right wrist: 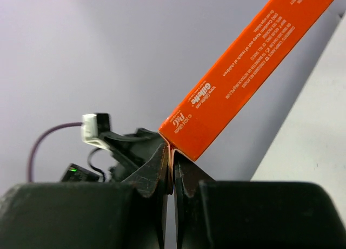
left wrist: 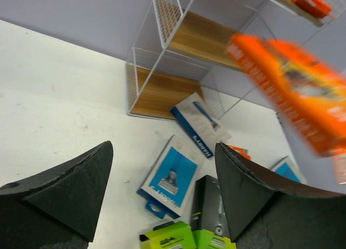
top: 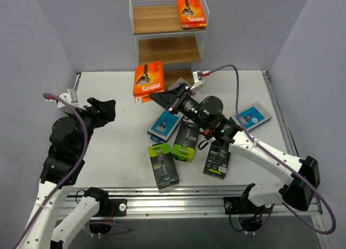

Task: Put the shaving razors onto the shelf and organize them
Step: Place the shaving razor onto shelf

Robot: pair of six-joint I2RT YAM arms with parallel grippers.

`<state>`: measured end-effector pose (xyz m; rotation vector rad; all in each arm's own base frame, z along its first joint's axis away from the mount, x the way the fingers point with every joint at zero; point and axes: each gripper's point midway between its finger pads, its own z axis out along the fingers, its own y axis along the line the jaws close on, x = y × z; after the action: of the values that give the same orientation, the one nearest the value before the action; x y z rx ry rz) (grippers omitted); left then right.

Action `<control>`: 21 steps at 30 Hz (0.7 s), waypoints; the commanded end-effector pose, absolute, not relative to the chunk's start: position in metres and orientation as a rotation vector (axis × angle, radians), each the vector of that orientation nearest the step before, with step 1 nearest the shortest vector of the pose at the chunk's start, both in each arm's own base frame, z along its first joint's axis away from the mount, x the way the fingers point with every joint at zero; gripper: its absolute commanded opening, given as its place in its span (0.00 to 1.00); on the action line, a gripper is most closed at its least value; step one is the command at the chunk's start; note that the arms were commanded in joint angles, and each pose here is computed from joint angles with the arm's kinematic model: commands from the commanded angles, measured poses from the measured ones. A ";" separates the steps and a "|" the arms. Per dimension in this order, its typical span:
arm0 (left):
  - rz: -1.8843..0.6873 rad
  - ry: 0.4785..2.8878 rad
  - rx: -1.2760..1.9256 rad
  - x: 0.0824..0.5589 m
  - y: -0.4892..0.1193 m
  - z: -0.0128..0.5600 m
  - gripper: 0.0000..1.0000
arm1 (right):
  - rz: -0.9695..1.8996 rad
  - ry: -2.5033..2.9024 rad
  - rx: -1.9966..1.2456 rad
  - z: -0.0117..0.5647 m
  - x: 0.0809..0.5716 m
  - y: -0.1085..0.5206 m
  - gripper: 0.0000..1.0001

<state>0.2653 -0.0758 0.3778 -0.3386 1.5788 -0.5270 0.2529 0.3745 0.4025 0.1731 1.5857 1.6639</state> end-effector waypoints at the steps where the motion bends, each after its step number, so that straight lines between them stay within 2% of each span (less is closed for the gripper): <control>1: -0.318 1.573 -0.267 0.272 -0.058 0.382 0.85 | 1.664 1.425 0.001 0.483 0.245 0.354 0.00; 3: -0.281 1.588 -0.268 0.279 -0.057 0.372 0.94 | 1.663 1.386 -0.037 0.511 0.248 0.347 0.00; 9: -0.258 1.596 -0.267 0.289 -0.058 0.350 0.94 | 1.659 1.295 -0.039 0.558 0.295 0.318 0.00; 10: -0.248 1.601 -0.270 0.289 -0.057 0.346 0.99 | 1.652 1.314 -0.047 0.552 0.311 0.318 0.00; 11: -0.235 1.605 -0.275 0.289 -0.055 0.344 0.91 | 1.654 1.303 -0.061 0.558 0.314 0.317 0.00; 12: -0.226 1.612 -0.268 0.288 -0.054 0.340 0.88 | 1.643 1.338 -0.070 0.548 0.328 0.324 0.00; 13: -0.223 1.615 -0.265 0.286 -0.054 0.338 0.88 | 1.619 1.298 -0.112 0.566 0.327 0.321 0.00; 16: -0.193 1.611 -0.260 0.279 -0.048 0.339 0.96 | 1.598 1.339 -0.132 0.559 0.351 0.327 0.00; 21: -0.167 1.629 -0.230 0.273 -0.052 0.334 0.98 | 1.621 1.319 -0.158 0.573 0.377 0.324 0.00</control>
<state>0.2753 -0.0536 0.3262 -0.2476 1.6546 -0.1999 0.3941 0.3352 0.5293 -0.0364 1.4423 1.5817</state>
